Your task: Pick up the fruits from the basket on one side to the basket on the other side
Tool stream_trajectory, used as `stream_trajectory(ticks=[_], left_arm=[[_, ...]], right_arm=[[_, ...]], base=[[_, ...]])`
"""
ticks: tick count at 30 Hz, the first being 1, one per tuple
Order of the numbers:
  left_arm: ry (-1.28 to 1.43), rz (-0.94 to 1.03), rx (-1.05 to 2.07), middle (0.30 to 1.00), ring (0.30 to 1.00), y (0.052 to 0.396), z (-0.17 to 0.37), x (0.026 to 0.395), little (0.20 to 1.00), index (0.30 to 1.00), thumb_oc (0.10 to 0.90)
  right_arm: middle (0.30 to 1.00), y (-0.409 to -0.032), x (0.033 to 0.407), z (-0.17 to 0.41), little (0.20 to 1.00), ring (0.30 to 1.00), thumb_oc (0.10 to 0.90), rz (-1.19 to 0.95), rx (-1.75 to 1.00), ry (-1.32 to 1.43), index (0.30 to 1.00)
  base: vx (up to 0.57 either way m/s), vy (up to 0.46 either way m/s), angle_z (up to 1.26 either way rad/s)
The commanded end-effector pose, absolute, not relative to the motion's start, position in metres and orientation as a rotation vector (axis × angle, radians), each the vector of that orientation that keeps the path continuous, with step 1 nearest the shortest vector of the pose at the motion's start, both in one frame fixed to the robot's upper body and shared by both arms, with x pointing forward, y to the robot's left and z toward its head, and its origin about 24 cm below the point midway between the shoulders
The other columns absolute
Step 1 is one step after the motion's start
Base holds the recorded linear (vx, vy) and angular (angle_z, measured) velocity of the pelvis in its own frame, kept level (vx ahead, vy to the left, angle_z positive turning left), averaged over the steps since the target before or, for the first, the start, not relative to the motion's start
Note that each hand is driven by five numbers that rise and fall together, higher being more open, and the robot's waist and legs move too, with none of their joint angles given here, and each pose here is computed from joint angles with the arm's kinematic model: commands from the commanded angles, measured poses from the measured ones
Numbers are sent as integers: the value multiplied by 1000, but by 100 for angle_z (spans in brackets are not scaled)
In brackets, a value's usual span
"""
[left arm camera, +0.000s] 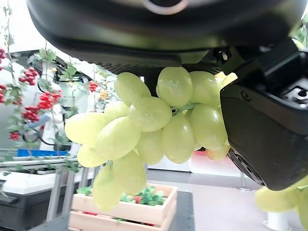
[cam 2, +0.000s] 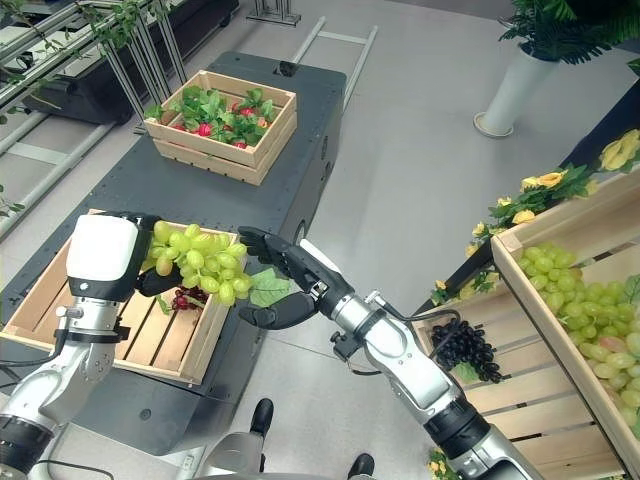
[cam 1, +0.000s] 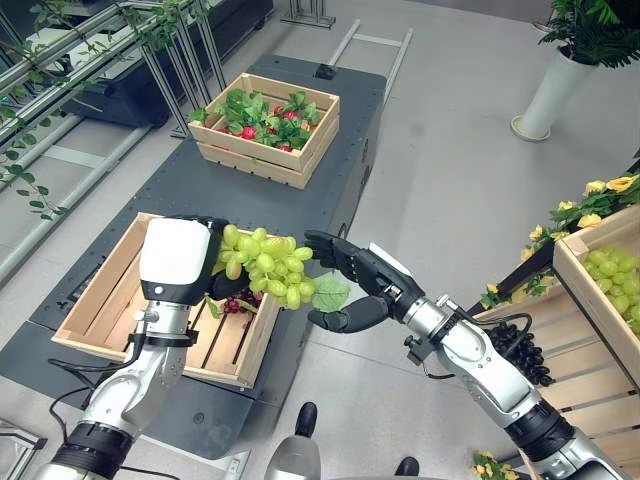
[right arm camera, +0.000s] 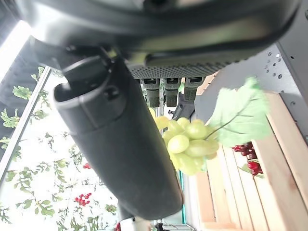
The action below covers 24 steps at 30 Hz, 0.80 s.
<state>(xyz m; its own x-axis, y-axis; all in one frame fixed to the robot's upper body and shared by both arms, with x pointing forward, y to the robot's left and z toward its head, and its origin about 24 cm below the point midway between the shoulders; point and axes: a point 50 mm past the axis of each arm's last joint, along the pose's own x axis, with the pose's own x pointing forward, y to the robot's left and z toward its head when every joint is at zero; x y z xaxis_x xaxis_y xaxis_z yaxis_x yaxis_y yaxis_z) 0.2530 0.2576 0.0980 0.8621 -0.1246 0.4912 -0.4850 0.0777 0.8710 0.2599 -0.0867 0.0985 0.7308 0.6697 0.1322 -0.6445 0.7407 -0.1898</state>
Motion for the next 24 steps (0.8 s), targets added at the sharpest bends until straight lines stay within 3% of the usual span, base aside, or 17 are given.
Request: stream_trajectory(ticks=[1, 15, 24], left_arm=[[-691, 362, 1368, 300, 300, 235, 137, 278, 300, 300, 400], [-749, 104, 1251, 300, 300, 183, 124, 277, 300, 300, 400], [-763, 51, 1214, 300, 300, 171, 118, 275, 300, 300, 400]], right_arm=[[900, -69, 256, 133, 900, 900, 800, 746, -58, -383, 900], [900, -79, 255, 135, 900, 900, 800, 695, -41, -389, 900], [900, -89, 253, 133, 900, 900, 800, 665, -41, -382, 900]], base=[[0, 0, 0], [0, 0, 0], [0, 0, 0]])
